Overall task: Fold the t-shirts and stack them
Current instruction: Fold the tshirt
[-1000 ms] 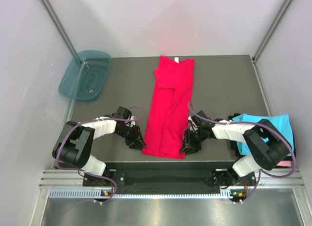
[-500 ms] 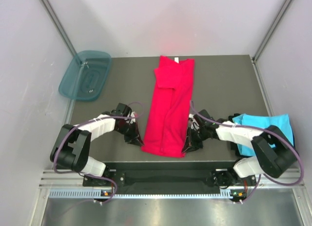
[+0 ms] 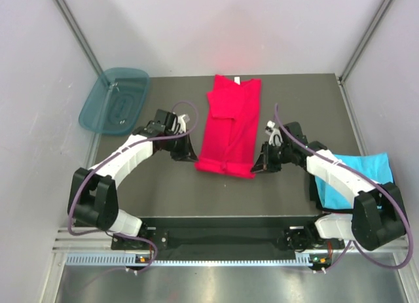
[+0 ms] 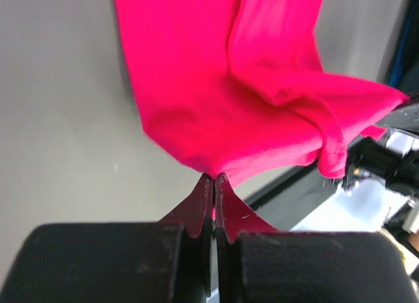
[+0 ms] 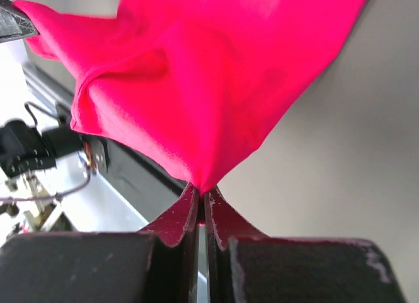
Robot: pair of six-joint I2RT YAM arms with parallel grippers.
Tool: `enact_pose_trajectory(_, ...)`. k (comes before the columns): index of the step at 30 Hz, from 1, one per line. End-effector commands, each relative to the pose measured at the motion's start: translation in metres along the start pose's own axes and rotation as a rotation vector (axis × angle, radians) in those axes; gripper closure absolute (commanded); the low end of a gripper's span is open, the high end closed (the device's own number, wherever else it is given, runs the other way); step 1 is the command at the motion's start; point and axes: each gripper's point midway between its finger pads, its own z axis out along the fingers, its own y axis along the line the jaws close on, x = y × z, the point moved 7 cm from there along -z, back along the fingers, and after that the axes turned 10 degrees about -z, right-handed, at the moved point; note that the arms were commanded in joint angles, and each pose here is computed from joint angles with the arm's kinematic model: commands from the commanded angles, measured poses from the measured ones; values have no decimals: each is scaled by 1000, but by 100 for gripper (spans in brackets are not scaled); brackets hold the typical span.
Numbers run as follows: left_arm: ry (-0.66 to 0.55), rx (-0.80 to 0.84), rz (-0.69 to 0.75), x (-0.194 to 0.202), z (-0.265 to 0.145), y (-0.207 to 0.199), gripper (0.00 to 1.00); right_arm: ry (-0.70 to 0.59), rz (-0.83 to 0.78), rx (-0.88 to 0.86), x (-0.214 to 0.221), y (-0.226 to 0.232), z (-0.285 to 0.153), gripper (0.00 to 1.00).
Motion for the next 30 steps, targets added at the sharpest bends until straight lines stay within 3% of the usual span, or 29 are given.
enact_pose_trajectory(1, -88, -7, 64, -32, -2, -11, 100, -100, -66, 19, -35, 1, -15, 100)
enact_pose_trajectory(13, -180, -10, 208, -114, 32, -26, 100, -262, -79, 75, -97, -26, -14, 100)
enact_pose_trajectory(30, -275, -33, 237, -180, 69, -20, 100, -297, -118, 144, -159, -65, 15, 100)
